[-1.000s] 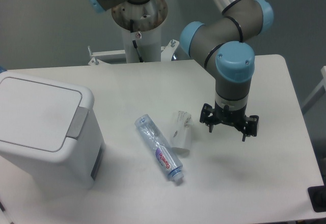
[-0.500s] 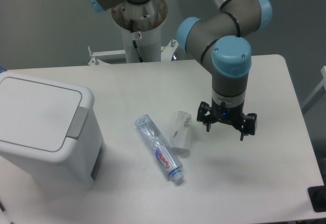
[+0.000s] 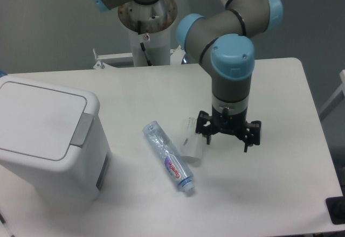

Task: Open the trash can
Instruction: 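Move the open gripper over toward the trash can lid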

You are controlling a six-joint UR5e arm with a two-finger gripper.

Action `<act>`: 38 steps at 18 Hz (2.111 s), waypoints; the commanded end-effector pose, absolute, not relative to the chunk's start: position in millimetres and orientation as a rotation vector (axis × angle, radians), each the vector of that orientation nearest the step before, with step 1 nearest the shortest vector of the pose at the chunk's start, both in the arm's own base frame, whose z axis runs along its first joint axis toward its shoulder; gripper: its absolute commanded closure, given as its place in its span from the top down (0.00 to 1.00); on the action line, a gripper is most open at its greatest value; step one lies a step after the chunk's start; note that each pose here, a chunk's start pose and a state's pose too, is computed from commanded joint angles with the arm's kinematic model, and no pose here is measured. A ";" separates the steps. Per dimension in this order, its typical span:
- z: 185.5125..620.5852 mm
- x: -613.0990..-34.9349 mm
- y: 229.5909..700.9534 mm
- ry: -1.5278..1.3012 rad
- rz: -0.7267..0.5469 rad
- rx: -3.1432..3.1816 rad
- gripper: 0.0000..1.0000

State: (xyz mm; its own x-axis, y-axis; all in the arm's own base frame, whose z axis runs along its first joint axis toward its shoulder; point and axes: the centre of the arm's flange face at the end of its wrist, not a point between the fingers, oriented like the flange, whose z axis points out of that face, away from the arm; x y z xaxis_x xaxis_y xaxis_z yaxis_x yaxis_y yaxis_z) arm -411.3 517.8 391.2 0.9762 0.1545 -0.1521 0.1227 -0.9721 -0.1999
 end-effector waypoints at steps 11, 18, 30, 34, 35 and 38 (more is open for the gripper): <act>456.1 -374.7 544.4 -0.235 0.244 -2.816 1.00; 478.7 -358.0 560.0 -0.285 0.244 -2.763 1.00; 508.8 -321.3 592.9 -0.417 0.098 -2.627 1.00; 518.2 -295.9 605.3 -0.441 -0.025 -2.570 1.00; 519.3 -291.8 607.8 -0.437 -0.089 -2.548 1.00; 519.6 -286.3 610.9 -0.472 -0.198 -2.508 1.00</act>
